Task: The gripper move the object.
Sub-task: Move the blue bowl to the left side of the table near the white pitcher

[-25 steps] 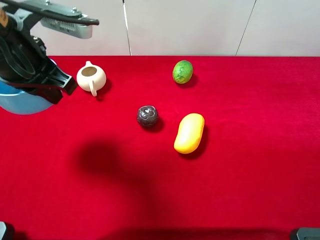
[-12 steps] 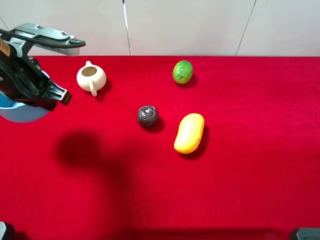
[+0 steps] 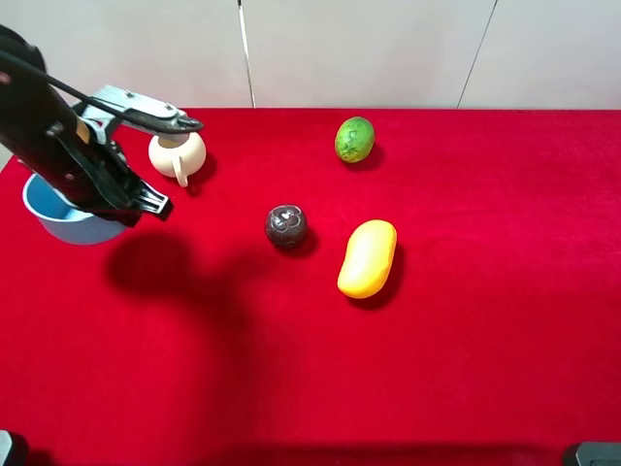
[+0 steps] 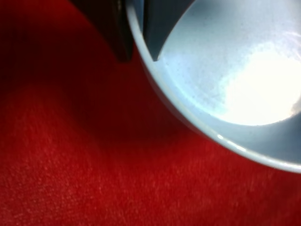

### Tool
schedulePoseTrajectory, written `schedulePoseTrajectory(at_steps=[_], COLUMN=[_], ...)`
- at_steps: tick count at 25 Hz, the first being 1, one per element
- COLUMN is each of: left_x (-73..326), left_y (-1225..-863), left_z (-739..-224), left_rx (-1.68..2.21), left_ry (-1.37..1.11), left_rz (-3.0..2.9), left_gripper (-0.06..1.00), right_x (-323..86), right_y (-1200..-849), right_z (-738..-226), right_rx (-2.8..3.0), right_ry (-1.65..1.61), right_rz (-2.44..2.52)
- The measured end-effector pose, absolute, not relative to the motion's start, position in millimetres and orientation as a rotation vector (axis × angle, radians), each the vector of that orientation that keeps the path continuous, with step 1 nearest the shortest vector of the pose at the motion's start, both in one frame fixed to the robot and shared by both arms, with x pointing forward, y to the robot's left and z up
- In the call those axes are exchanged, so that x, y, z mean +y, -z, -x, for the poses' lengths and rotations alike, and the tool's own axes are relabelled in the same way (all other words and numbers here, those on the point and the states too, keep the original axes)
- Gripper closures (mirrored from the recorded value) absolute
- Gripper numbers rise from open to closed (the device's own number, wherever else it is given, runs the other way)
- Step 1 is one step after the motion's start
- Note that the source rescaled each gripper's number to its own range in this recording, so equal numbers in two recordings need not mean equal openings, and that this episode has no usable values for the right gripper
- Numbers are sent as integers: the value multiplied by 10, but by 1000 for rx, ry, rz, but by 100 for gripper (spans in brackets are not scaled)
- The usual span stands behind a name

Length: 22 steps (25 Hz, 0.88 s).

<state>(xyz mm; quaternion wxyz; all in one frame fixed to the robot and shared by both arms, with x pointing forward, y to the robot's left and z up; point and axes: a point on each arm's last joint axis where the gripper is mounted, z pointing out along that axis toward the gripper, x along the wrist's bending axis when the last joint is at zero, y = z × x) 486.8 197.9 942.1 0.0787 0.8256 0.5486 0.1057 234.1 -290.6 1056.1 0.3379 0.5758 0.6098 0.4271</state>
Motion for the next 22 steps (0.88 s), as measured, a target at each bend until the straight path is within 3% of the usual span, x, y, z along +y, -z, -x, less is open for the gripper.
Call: schedulePoseTrajectory(at_steps=[22], left_x=[1868], left_y=[-8997], left_z=[-5088], left_rx=[1518], left_ry=[-359], left_rz=[-2480], left_gripper=[94], right_x=[-2906], right_y=[-10561], right_z=[-2341], right_rx=[1589], right_ry=[-1113], right_rz=[-1500])
